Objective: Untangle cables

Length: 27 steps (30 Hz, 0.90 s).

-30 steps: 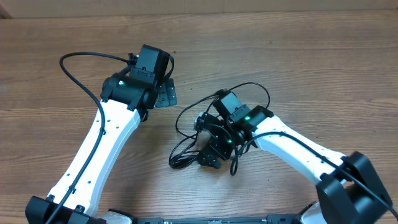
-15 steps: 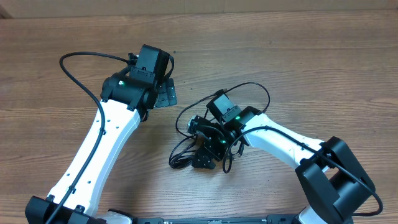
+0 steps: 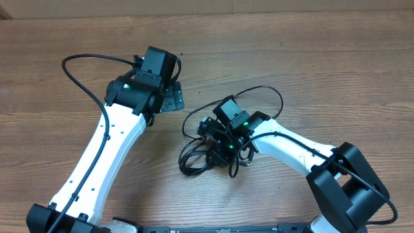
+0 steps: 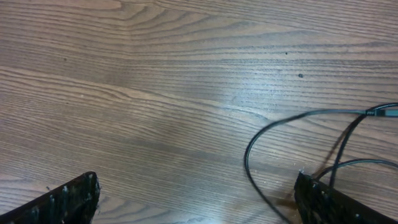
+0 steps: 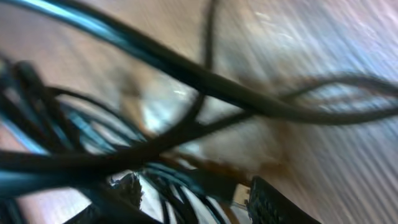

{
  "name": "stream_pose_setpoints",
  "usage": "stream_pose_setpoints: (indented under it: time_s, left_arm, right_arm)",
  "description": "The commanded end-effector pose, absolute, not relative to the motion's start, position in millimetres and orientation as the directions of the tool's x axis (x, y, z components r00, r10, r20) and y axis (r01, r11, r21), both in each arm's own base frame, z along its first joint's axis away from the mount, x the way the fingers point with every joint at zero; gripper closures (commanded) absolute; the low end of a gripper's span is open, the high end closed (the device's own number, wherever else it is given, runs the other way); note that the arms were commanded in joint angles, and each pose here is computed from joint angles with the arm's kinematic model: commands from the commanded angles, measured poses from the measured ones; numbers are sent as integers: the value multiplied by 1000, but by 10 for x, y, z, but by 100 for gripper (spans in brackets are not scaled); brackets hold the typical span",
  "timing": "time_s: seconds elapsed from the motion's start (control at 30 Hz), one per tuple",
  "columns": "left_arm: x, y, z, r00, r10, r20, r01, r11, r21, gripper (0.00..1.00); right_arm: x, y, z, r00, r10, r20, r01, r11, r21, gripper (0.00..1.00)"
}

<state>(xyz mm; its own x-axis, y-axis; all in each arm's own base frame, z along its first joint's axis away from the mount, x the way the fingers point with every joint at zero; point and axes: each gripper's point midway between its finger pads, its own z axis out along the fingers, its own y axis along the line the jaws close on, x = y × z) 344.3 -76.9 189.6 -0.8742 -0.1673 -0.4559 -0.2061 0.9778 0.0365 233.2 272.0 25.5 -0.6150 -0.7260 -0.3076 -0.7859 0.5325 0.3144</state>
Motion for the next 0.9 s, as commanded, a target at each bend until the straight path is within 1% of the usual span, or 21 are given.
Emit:
stream_pose_setpoints:
  time_s: [0.0,0.1,0.23,0.37,0.4,0.5,0.67,0.87]
  left_arm:
    - [3440,-780,1866,-876,-174,-449,-211,977,33,0]
    - [3439,-780,1865,-876,-174,-449,-211,977,33,0]
    - [3440,-780,1866,-876,-174,-449,-211,977,33,0]
    - [3440,-780,1866,-876,-174,-449,-211,977,33,0]
    - [3439,-780,1865,-876,-174,-449,-211,977,33,0]
    - [3439,-781,1865,-877,-174,-449,-211,977,33,0]
    - [3439,-780,1865,-876,-174,-449,-211,977,33,0]
    - [3439,-780,1865,-876,-174,-449,-211,977,33,0]
  right_arm:
    - [2604,2466,260,-736,-624,-262,-676,698,234,96]
    - [2759,2318,410,-789,-550,-275,-610,755,241,96]
    - [3059,2066,743,-847,-411,-336,-502,828,252,96]
    - [3285,1843,1150,-861,-293,-417,-425,865,269,96]
    - [3340,1791,1353,-848,-262,-460,-419,863,282,96]
    - [3374,1762,1691,-814,-224,-536,-435,847,306,96]
    - [3379,1682,2241,-738,-164,-654,-447,845,292,96]
    - [3306,1581,2702,-647,-121,-753,-467,843,266,96]
